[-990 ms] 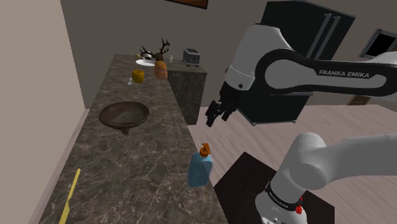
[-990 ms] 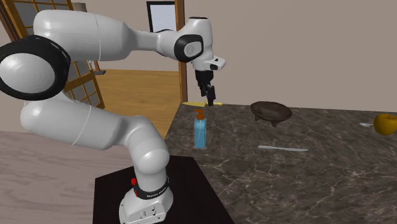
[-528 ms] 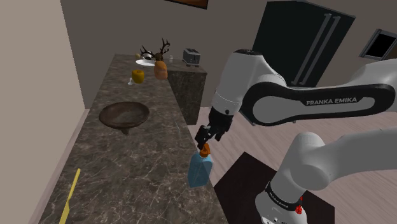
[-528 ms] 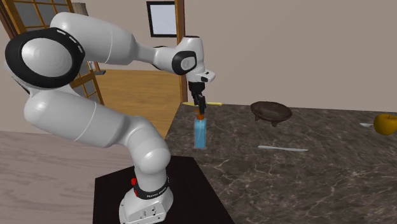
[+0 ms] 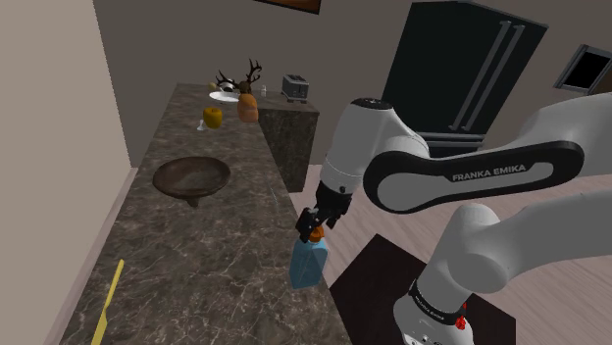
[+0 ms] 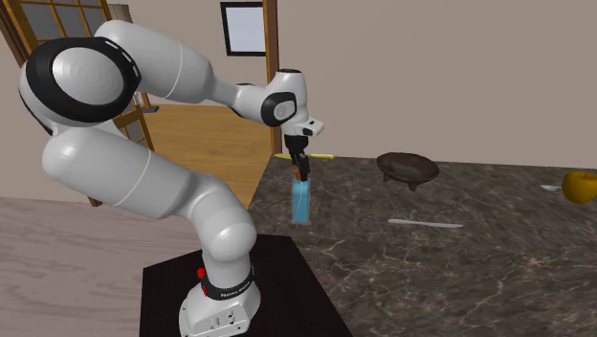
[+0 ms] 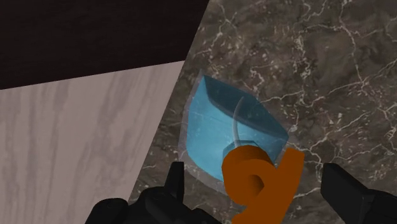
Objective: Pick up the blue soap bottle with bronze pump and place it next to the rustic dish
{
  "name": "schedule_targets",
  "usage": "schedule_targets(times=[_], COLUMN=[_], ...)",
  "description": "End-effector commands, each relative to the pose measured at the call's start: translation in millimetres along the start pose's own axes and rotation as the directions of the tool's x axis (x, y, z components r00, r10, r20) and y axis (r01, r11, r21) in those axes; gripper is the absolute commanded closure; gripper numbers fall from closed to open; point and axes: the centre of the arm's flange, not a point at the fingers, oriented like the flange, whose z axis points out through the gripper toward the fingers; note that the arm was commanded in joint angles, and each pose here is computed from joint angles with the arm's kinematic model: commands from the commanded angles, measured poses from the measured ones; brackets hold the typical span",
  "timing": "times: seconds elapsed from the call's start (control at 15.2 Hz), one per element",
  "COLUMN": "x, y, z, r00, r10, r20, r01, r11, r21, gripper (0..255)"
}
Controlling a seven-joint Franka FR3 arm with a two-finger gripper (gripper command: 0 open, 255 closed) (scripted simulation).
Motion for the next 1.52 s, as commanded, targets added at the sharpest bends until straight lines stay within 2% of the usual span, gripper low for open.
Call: schedule_targets(times=[0.0, 0.33, 0.4, 0.99, 1.45], x=[0, 0, 0, 0, 4], y=[0, 0, 0, 0, -1], z=[1, 1, 1, 1, -35], r00=[1.0, 1.0, 1.0, 1.0, 1.0], r10=[0.0, 0.0, 0.0, 0.0, 0.0], r20=[-0.001, 0.0, 0.0, -0.001, -0.001], r01=[0.0, 0.0, 0.0, 0.0, 0.0], r11=[1.0, 1.0, 1.0, 1.0, 1.0], r21=[0.0, 0.0, 0.0, 0.0, 0.0], gripper=[0, 0, 255, 255, 255])
